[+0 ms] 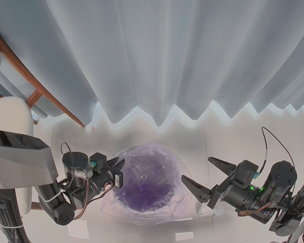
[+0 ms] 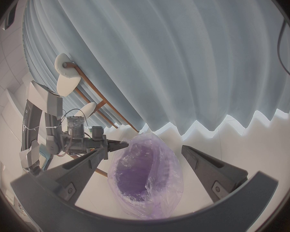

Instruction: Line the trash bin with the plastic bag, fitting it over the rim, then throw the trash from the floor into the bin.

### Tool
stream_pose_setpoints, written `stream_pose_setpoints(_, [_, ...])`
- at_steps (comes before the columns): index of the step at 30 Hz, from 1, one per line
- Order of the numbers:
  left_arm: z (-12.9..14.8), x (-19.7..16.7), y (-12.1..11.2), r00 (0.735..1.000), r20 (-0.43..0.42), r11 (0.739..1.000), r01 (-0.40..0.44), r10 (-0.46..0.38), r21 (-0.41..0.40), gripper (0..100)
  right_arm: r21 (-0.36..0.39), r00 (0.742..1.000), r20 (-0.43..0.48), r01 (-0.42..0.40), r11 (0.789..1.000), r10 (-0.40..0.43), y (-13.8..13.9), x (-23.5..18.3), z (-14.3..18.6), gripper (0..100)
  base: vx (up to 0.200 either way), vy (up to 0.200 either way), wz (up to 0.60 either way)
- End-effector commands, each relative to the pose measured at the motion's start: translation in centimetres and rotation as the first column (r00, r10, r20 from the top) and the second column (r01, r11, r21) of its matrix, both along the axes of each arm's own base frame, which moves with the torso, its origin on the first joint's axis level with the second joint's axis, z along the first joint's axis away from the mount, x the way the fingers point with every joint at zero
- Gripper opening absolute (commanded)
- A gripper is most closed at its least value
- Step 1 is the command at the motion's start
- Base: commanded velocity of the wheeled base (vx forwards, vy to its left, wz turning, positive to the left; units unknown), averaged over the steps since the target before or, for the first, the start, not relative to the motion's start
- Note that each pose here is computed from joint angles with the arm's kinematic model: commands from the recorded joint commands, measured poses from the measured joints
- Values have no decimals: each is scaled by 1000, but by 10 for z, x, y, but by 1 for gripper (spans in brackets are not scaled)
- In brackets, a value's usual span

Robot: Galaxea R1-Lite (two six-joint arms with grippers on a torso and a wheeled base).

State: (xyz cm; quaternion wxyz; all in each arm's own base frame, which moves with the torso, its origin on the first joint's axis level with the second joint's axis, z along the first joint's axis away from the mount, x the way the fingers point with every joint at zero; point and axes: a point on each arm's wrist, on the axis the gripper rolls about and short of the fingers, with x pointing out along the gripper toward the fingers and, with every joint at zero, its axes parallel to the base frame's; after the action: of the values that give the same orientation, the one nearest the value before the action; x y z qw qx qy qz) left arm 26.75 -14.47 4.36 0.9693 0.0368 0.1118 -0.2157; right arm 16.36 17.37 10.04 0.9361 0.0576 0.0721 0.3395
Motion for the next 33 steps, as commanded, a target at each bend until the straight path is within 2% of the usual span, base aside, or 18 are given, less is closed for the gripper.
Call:
stream_pose_setpoints(1, [-13, 24, -2, 1000, 4, 1000, -21, 21, 5, 0, 10, 1000, 9, 1, 1000, -2, 0, 0, 1, 100, 0, 0, 0])
stream_pose_setpoints(4, [-7, 34, -3, 1000, 26, 1000, -15, 16, -20, 0, 9, 1000, 8, 1, 1000, -2, 0, 0, 1, 100, 0, 0, 0])
stream_pose_setpoints(8, [6, 61, 12, 1000, -26, 987, 5, -10, -158, 0, 13, 1000, 9, 5, 1000, -5, -1, 1, 1, 100, 0, 0, 0])
stream_pose_setpoints(11, [26, 74, 25, 996, -80, 950, 1, -27, -311, 0, 13, 1000, 9, 5, 1000, -5, -1, 1, 1, 100, 0, 0, 0])
stream_pose_setpoints(13, [43, 76, 30, 990, -129, 908, -9, -50, -419, 0, 12, 1000, 8, 5, 1000, -5, 0, 1, 1, 100, 0, 0, 0])
stream_pose_setpoints(15, [54, 74, 32, 986, -143, 876, 3, -81, -482, 0, 8, 1000, 5, 5, 1000, -5, 0, 1, 0, 100, 0, 0, 0])
stream_pose_setpoints(17, [54, 74, 33, 986, -144, 875, 3, -83, -485, 0, 9, 1000, 6, 5, 1000, -5, 0, 1, 0, 100, 0, 0, 0])
stream_pose_setpoints(18, [64, 71, 35, 982, -142, 850, 28, -121, -527, 0, 3, 1000, 0, 5, 1000, -5, 0, 2, -2, 100, 0, 0, 0])
stream_pose_setpoints(22, [64, 73, 40, 978, -163, 834, 18, -129, -551, 0, 4, 1000, -1, 5, 1000, -5, 0, 2, -2, 100, 0, 0, 0])
stream_pose_setpoints(25, [43, 90, 50, 967, -226, 824, -33, -116, -565, 0, 7, 1000, 2, 5, 1000, -5, 0, 1, -1, 100, 0, 0, 0])
stream_pose_setpoints(29, [33, 106, 55, 958, -268, 781, -89, -103, -618, 0, 5, 1000, 0, 5, 1000, -5, 0, 2, -1, 100, 0, 0, 0])
stream_pose_setpoints(30, [29, 109, 55, 951, -291, 759, -113, -104, -642, 0, 2, 1000, -3, 5, 1000, -5, 0, 2, -2, 100, 0, 0, 0])
stream_pose_setpoints(33, [17, 113, 55, 943, -317, 756, -135, -99, -640, 0, -2, 1000, -6, 5, 1000, -5, 0, 2, -3, 100, 0, 0, 0])
